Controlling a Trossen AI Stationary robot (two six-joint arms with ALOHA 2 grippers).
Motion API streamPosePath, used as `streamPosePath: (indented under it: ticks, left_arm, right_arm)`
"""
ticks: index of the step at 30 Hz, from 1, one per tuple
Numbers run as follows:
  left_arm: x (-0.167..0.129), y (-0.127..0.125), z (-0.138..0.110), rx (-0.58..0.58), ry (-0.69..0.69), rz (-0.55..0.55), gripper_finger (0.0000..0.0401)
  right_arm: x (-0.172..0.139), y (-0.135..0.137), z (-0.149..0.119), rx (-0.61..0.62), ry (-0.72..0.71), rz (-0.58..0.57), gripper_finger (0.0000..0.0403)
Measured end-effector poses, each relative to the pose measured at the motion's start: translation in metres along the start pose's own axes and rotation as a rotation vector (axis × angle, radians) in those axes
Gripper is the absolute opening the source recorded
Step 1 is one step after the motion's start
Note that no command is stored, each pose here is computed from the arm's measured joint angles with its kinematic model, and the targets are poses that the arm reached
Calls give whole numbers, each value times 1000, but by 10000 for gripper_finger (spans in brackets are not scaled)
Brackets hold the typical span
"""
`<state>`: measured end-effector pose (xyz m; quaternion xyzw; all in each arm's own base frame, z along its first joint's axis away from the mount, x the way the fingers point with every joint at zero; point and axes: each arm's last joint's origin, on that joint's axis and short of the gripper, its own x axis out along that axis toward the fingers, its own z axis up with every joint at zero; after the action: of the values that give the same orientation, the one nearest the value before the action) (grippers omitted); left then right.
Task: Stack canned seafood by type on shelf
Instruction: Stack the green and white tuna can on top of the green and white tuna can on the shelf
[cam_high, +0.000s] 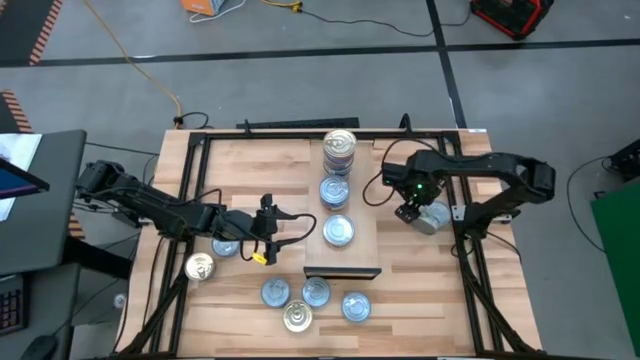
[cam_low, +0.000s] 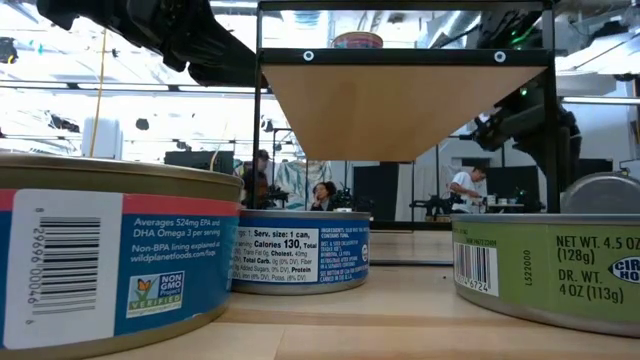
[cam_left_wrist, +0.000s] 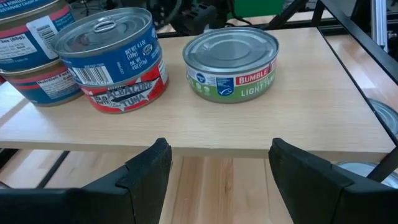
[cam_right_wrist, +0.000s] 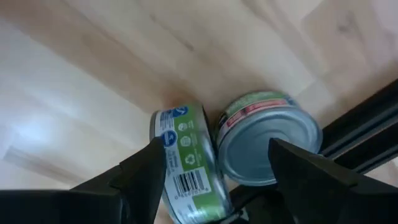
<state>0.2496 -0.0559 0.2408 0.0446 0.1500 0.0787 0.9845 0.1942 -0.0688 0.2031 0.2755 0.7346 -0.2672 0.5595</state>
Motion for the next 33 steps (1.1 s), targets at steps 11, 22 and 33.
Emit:
streamPosePath:
  ticks: [11, 22, 33]
  left_arm:
    - [0, 0, -1, 1, 7, 0, 258]
    - [0, 0, 0, -12, 4, 1, 258]
    - [0, 0, 0, -13, 4, -8, 258]
  right_arm:
    - [8, 8, -4, -60, 114, -37, 310]
    - [5, 27, -35, -277, 165, -121, 310]
    - [27, 22, -45, -307, 253, -167, 309]
